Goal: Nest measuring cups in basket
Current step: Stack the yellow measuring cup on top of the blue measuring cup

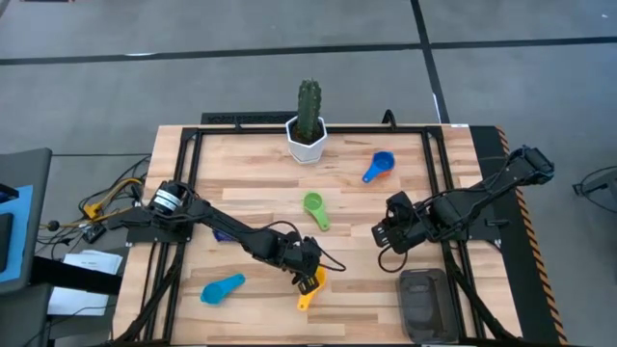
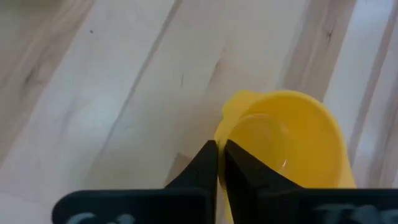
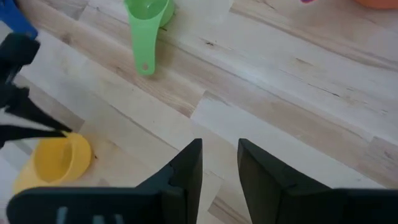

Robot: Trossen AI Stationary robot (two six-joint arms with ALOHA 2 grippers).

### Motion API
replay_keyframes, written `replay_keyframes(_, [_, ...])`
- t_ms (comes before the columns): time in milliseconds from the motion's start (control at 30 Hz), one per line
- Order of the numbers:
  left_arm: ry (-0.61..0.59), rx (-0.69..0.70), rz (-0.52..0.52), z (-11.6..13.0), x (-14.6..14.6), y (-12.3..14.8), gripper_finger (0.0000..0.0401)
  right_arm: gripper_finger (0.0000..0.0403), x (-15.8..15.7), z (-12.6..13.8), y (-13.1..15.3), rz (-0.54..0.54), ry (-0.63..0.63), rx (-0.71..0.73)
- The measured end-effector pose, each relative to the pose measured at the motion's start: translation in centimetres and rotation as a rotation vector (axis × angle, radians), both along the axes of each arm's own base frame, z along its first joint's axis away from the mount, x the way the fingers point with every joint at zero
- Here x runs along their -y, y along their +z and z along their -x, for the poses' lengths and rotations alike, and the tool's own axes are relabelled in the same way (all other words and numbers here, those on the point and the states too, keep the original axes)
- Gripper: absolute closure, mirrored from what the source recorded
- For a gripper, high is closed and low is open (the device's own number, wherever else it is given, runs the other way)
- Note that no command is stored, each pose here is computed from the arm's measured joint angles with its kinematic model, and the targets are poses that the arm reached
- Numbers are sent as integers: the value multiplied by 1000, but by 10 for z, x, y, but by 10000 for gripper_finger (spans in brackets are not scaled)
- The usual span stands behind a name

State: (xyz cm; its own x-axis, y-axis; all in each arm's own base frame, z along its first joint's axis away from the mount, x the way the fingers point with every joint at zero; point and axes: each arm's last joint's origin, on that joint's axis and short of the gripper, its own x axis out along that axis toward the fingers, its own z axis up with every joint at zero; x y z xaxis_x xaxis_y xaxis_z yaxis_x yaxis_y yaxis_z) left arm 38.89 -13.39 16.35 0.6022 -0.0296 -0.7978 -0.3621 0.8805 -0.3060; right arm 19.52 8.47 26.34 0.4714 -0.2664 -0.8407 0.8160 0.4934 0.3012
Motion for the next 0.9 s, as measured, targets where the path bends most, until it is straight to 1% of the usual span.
replay_keyframes(133, [1, 5, 18, -7, -11, 5, 399, 288, -5, 2, 0, 0, 25, 0])
replay_keyframes(267, [-11, 67, 3, -20, -21, 23, 399, 293, -7, 8, 4, -3, 52, 10])
replay_keyframes(400, [-30, 131, -45, -35, -37, 47, 400, 294, -3, 19, 11, 2, 70, 13])
replay_keyframes(500, [-14, 159, -108, -44, -59, 58, 400, 295, 4, 30, 18, 21, 73, 18])
replay_keyframes(567, [12, 184, -130, -50, -76, 66, 400, 295, 10, 38, 23, 37, 64, 24])
replay_keyframes(700, [69, 203, -187, -56, -112, 74, 401, 295, 21, 50, 30, 83, 53, 45])
replay_keyframes(900, [107, 269, -283, -63, -168, 94, 401, 295, 39, 60, 38, 121, -13, 72])
